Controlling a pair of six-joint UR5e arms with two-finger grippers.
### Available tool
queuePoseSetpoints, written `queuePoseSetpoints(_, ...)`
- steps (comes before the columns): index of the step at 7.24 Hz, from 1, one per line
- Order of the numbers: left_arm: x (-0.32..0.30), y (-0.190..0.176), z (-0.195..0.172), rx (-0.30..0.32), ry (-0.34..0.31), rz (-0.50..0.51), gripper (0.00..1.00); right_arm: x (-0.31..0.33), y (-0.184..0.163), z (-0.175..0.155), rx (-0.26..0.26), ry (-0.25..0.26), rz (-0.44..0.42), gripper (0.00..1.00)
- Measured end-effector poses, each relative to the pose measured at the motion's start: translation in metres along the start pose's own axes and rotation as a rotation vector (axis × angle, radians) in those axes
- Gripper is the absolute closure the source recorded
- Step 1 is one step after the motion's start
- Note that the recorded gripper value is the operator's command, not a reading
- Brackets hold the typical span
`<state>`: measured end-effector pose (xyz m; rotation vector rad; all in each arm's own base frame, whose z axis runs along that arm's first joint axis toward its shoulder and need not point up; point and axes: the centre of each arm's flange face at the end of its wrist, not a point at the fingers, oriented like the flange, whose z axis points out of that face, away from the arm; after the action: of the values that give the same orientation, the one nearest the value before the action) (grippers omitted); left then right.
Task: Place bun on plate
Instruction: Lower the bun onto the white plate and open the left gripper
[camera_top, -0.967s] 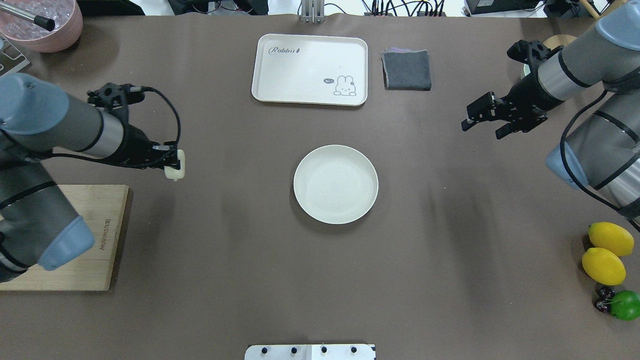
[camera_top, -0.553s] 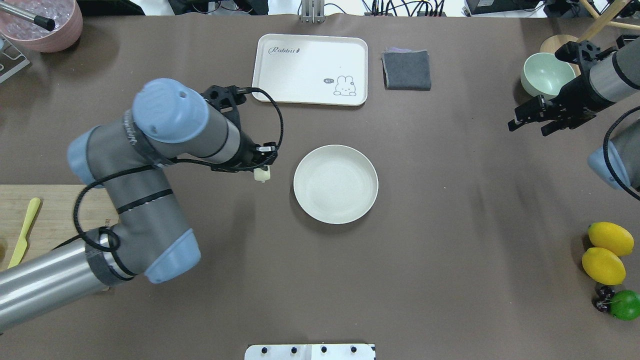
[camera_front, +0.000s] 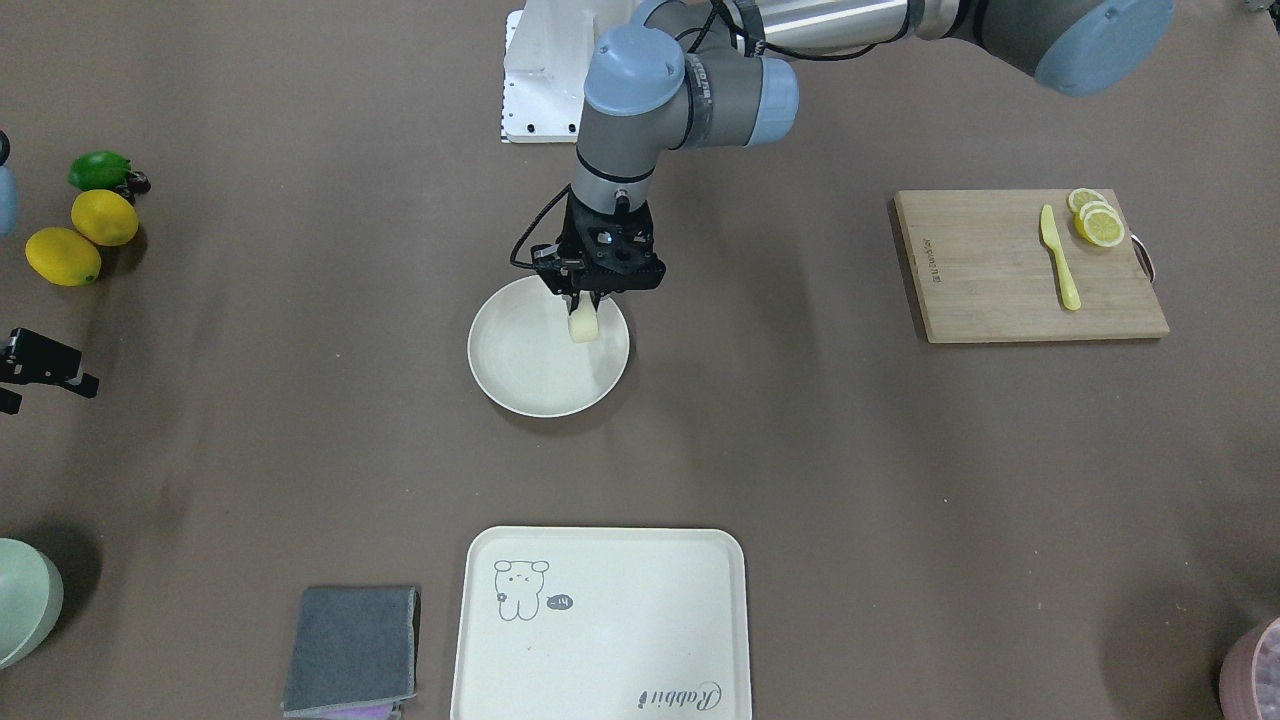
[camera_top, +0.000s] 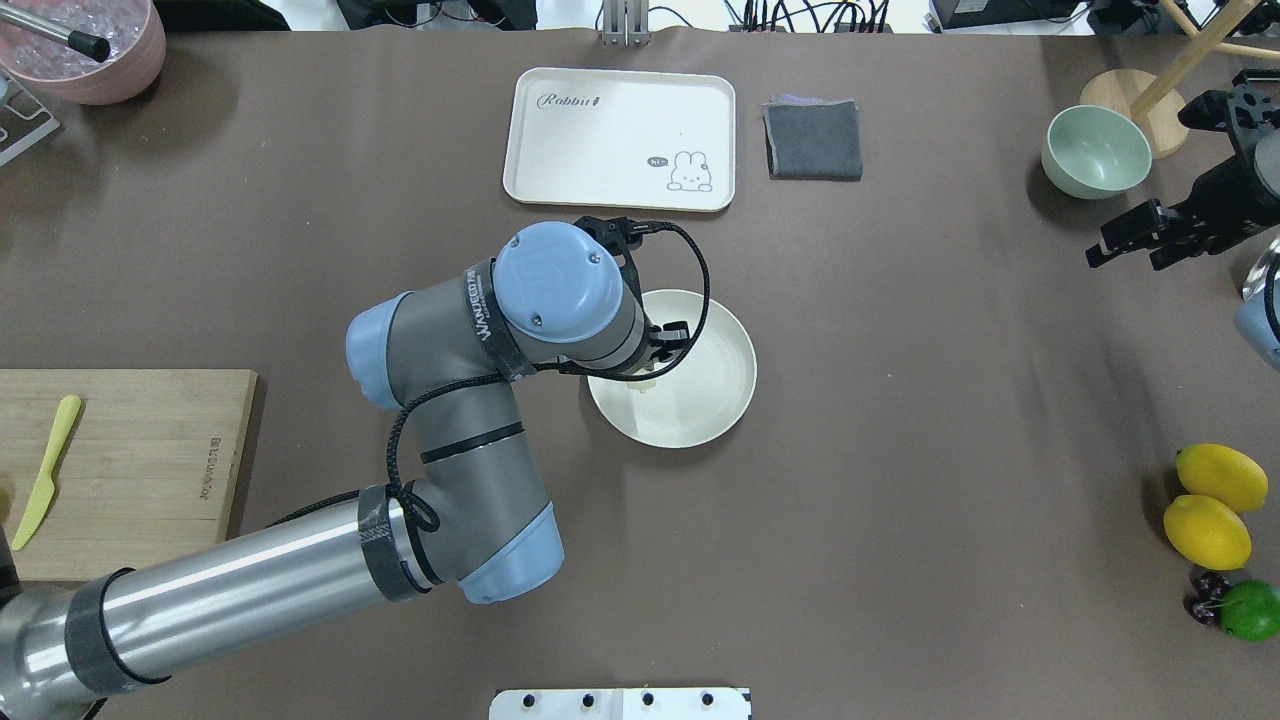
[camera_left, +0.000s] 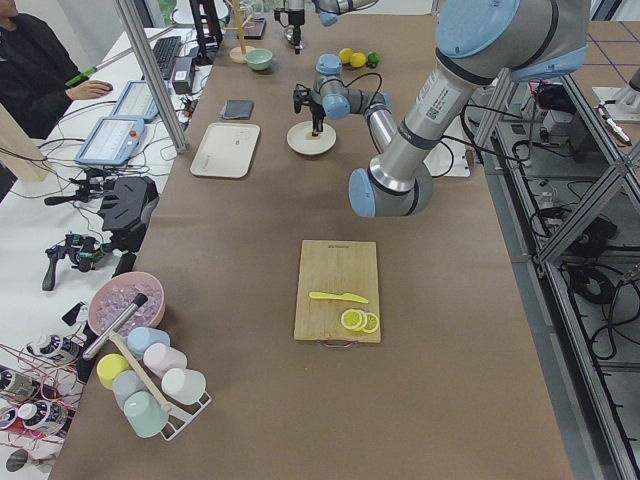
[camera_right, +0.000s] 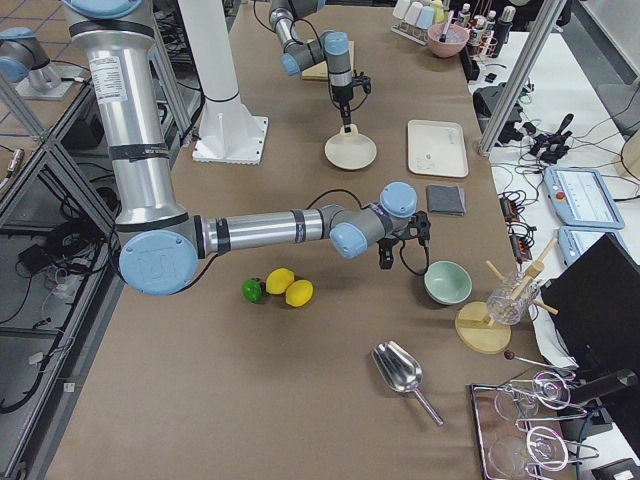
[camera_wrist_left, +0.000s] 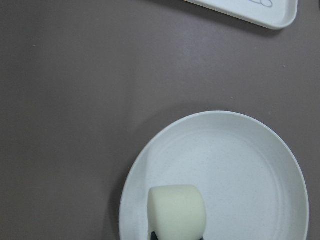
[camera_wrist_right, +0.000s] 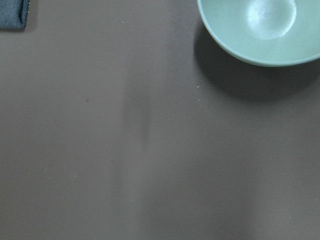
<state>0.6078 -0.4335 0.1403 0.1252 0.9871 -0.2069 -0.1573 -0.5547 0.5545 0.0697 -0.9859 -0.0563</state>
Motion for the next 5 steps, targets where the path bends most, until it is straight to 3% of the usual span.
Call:
queuePoseSetpoints(3,0.008,0.009,0.021,0.023,-0.005,0.009,0.61,0.004,0.002,0.004,-0.006,0.007,0.0,0.0)
queuePoseSetpoints(5,0.008,0.012,0.024,0.022,-0.007,0.012,0.61,0.003,0.002,0.006,-0.007,0.01,-0.003,0.0)
